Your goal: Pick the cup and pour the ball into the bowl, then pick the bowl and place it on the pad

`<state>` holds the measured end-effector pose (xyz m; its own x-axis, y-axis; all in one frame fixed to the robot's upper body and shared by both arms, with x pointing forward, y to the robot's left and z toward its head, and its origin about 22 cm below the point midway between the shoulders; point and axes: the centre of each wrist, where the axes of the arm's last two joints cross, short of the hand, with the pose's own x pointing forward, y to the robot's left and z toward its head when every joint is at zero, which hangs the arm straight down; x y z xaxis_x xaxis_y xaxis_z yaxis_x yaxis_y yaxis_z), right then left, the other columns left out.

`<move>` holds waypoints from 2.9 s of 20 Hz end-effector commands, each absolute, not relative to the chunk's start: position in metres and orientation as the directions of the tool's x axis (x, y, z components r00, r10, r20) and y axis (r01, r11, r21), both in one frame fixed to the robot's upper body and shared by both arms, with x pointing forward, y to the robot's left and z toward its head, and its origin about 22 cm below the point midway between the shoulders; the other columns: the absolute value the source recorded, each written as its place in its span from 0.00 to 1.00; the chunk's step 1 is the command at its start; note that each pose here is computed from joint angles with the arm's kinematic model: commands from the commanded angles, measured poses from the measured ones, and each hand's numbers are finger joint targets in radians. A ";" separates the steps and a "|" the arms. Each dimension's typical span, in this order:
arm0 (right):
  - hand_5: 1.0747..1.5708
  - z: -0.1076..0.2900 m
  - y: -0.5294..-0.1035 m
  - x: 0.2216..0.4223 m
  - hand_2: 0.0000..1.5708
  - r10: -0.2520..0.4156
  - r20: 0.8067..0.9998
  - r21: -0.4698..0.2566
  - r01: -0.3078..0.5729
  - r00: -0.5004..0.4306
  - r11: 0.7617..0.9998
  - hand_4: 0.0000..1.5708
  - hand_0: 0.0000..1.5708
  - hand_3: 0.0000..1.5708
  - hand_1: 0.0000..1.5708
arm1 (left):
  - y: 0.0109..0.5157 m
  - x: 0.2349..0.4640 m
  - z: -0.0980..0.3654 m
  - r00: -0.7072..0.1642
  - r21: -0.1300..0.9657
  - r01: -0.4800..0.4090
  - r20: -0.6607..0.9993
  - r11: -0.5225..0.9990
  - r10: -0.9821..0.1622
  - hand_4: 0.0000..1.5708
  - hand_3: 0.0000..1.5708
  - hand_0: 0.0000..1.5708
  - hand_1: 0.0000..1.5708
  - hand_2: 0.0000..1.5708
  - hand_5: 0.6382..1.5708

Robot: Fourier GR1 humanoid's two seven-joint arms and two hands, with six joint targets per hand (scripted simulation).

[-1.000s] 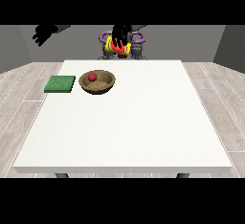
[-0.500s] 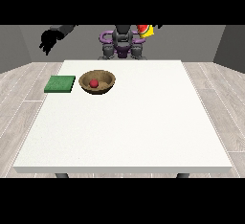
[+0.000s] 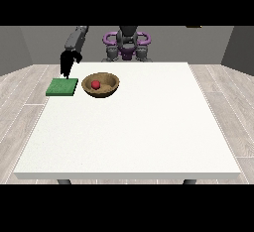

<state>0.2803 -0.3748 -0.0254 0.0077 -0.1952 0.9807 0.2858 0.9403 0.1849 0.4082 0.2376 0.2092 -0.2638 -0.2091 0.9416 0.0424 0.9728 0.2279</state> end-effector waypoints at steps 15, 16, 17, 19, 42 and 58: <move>0.96 -0.064 -0.349 0.316 0.00 -0.239 0.969 0.247 0.262 -0.063 0.933 0.34 0.00 0.00 0.00 | 0.343 0.368 0.262 -0.366 0.168 0.074 0.921 0.983 -0.130 0.65 0.00 0.00 0.00 0.00 0.96; 0.97 -0.076 -0.339 0.308 0.00 -0.246 0.968 0.249 0.259 -0.044 0.933 0.33 0.00 0.00 0.00 | 0.363 0.364 0.252 -0.351 0.161 0.032 0.926 0.986 -0.140 0.64 0.00 0.00 0.00 0.00 0.96; 0.96 -0.081 -0.330 0.310 0.00 -0.231 0.972 0.235 0.259 -0.048 0.937 0.33 0.00 0.00 0.00 | 0.337 0.366 0.268 -0.363 0.167 0.036 0.921 0.985 -0.143 0.65 0.00 0.00 0.00 0.00 0.97; 0.96 -0.068 -0.329 0.322 0.00 -0.219 0.973 0.230 0.251 -0.068 0.940 0.32 0.00 0.00 0.00 | 0.367 0.360 0.260 -0.369 0.173 0.031 0.917 0.984 -0.150 0.65 0.00 0.00 0.00 0.00 0.96; 0.85 -0.087 -0.368 0.287 1.00 -0.022 0.984 -0.067 0.485 0.176 0.872 0.58 1.00 1.00 1.00 | 0.385 0.342 0.288 -0.459 0.163 0.084 0.882 0.983 -0.107 0.68 0.00 0.00 0.00 0.00 0.95; 0.97 0.042 -0.448 0.318 1.00 0.183 0.920 -0.329 0.431 0.345 0.840 0.68 1.00 0.55 1.00 | 0.463 0.327 0.241 -0.307 0.102 -0.040 0.945 0.994 -0.110 0.77 0.00 0.00 0.00 0.00 0.96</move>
<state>0.3181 -0.4172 0.0066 0.2624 0.1200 0.9575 0.4389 0.8688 -0.2291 0.3366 0.4383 0.2502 -0.3296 -0.1068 0.9380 -0.0048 0.9938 0.1115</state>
